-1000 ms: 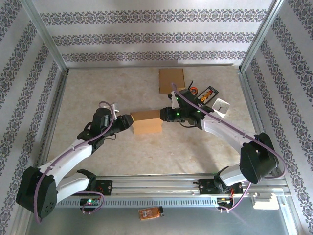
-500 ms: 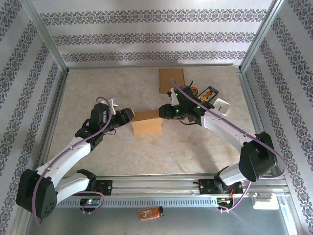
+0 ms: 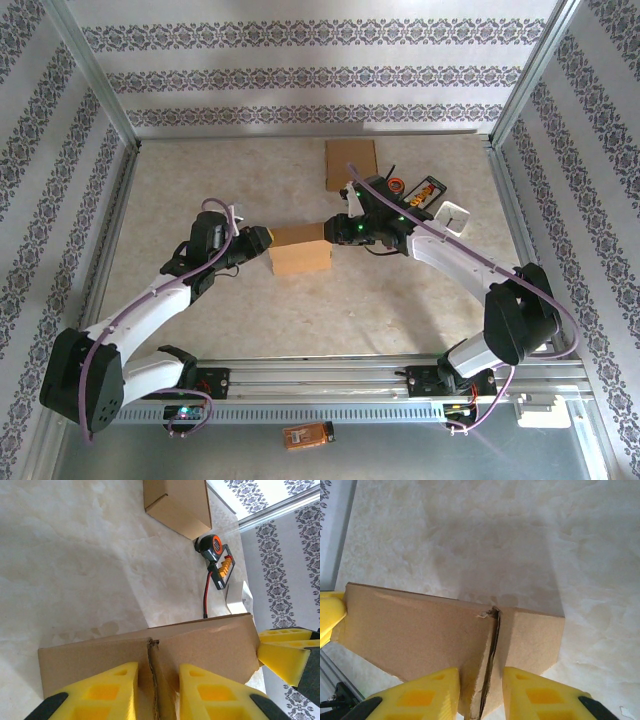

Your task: Fold the paper box

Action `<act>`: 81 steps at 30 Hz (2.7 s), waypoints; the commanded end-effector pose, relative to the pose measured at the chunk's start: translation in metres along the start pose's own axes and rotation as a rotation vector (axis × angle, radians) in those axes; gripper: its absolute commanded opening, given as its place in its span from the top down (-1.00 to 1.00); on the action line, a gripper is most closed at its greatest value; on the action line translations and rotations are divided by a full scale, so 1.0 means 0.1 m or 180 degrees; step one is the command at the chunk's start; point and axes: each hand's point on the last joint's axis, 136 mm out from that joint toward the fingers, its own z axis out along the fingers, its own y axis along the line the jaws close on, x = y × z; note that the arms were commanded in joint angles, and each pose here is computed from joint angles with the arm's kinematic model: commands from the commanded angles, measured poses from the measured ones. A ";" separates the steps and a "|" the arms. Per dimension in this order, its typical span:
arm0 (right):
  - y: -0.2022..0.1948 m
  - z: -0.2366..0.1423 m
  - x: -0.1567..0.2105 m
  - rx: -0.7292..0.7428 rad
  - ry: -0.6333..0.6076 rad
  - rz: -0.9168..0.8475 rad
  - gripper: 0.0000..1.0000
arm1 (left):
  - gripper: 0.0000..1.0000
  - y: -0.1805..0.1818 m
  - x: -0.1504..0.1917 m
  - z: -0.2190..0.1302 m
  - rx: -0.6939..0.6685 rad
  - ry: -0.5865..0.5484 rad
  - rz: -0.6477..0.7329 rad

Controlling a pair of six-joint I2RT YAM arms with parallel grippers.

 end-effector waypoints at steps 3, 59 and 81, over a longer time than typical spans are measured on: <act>-0.11 -0.01 0.27 0.0110 0.0219 -0.0004 0.41 | 0.52 -0.06 0.16 -0.12 0.0115 0.0197 -0.0021; 0.00 0.92 0.52 -0.0221 0.0247 0.0661 -0.07 | -0.12 0.38 0.47 0.39 -0.0575 -0.0277 -0.0123; -0.19 2.10 -1.40 0.0040 -0.0634 0.0615 -0.07 | 0.05 1.06 -1.34 1.95 -0.0279 -0.0587 -0.0332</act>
